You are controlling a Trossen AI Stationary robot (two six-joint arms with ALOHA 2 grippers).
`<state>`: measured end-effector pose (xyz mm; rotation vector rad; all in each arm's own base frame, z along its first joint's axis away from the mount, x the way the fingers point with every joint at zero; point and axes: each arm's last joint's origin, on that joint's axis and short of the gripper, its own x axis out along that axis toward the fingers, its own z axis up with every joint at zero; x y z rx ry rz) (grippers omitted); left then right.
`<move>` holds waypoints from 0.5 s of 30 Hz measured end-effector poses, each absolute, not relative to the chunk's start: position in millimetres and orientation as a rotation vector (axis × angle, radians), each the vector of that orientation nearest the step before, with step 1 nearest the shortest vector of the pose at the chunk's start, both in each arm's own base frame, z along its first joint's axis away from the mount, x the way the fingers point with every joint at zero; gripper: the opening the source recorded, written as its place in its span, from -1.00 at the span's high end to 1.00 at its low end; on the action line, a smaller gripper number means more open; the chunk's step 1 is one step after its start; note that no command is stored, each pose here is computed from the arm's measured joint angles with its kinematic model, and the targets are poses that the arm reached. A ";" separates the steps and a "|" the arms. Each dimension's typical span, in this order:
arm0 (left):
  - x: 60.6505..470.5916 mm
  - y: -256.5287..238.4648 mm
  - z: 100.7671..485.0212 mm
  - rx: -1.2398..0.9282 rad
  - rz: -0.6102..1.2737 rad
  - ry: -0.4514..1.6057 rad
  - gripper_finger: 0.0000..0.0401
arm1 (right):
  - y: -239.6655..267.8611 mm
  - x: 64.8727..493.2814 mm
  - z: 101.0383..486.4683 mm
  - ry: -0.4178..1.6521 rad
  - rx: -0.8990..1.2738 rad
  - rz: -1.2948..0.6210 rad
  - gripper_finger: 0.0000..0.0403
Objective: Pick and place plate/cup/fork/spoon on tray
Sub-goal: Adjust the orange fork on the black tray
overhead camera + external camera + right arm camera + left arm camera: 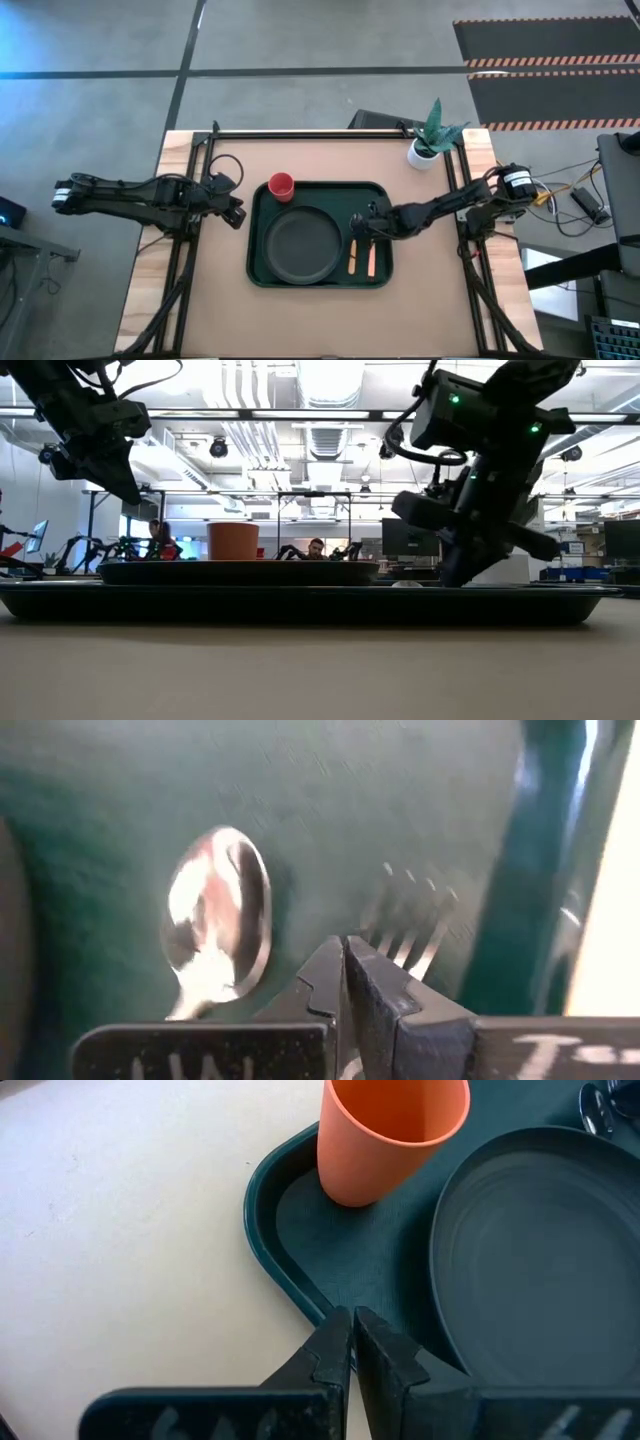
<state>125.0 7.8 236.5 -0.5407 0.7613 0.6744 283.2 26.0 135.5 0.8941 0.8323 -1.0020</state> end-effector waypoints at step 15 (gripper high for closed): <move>125.0 7.8 236.6 -0.541 0.674 0.761 1.00 | 21.3 288.9 137.2 0.815 0.872 -0.946 0.96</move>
